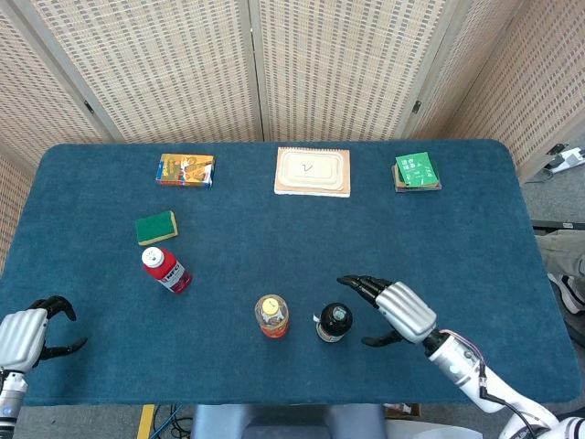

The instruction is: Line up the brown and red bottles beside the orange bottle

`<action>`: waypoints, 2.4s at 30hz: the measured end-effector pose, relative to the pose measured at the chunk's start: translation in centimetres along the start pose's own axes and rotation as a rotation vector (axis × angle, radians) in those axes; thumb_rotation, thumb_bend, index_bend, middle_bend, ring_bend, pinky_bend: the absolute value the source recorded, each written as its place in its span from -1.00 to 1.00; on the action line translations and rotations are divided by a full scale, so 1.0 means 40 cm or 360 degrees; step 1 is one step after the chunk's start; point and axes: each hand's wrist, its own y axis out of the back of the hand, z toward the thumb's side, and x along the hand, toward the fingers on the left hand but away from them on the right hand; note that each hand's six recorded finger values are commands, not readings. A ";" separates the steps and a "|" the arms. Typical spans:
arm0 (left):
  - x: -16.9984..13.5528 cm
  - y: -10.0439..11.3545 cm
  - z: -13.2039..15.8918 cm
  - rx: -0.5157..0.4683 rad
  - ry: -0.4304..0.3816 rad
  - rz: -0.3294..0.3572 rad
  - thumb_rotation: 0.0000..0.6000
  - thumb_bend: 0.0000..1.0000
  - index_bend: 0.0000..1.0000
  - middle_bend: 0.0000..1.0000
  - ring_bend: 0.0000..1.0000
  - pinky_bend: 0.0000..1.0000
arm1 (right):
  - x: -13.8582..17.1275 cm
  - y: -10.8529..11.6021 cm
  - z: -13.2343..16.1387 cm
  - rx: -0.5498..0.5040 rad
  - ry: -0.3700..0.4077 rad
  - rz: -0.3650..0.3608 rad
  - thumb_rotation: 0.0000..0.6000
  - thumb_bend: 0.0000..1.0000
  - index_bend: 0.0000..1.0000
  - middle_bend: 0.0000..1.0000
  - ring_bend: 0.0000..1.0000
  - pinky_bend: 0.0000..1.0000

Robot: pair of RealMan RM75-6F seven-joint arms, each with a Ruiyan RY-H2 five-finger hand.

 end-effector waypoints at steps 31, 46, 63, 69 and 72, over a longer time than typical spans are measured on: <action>0.195 -0.117 0.092 -0.0494 0.0011 -0.0275 1.00 -0.80 -0.92 -1.00 -0.87 -0.29 | 0.323 0.134 -0.076 0.0403 -0.0403 -0.0358 1.00 -1.00 -0.82 -0.65 -0.65 -0.27; 0.281 -0.136 0.125 -0.0865 0.0014 -0.0200 1.00 -0.80 -0.90 -1.00 -0.86 -0.39 | 0.350 0.129 -0.102 0.0323 -0.0409 -0.0376 1.00 -1.00 -0.82 -0.64 -0.65 -0.27; 0.333 -0.168 0.190 -0.1086 -0.0070 -0.0234 1.00 -0.80 -0.82 -0.98 -0.83 -0.40 | 0.356 0.138 -0.109 0.0303 -0.0412 -0.0402 1.00 -1.00 -0.82 -0.62 -0.65 -0.27; 0.341 -0.171 0.202 -0.1154 -0.0083 -0.0221 1.00 -0.80 -0.71 -0.87 -0.72 -0.39 | 0.356 0.139 -0.112 0.0300 -0.0416 -0.0406 1.00 -1.00 -0.82 -0.62 -0.65 -0.27; 0.340 -0.174 0.207 -0.1189 -0.0091 -0.0233 1.00 -0.80 -0.70 -0.87 -0.71 -0.40 | 0.357 0.140 -0.113 0.0298 -0.0419 -0.0407 1.00 -1.00 -0.82 -0.62 -0.65 -0.27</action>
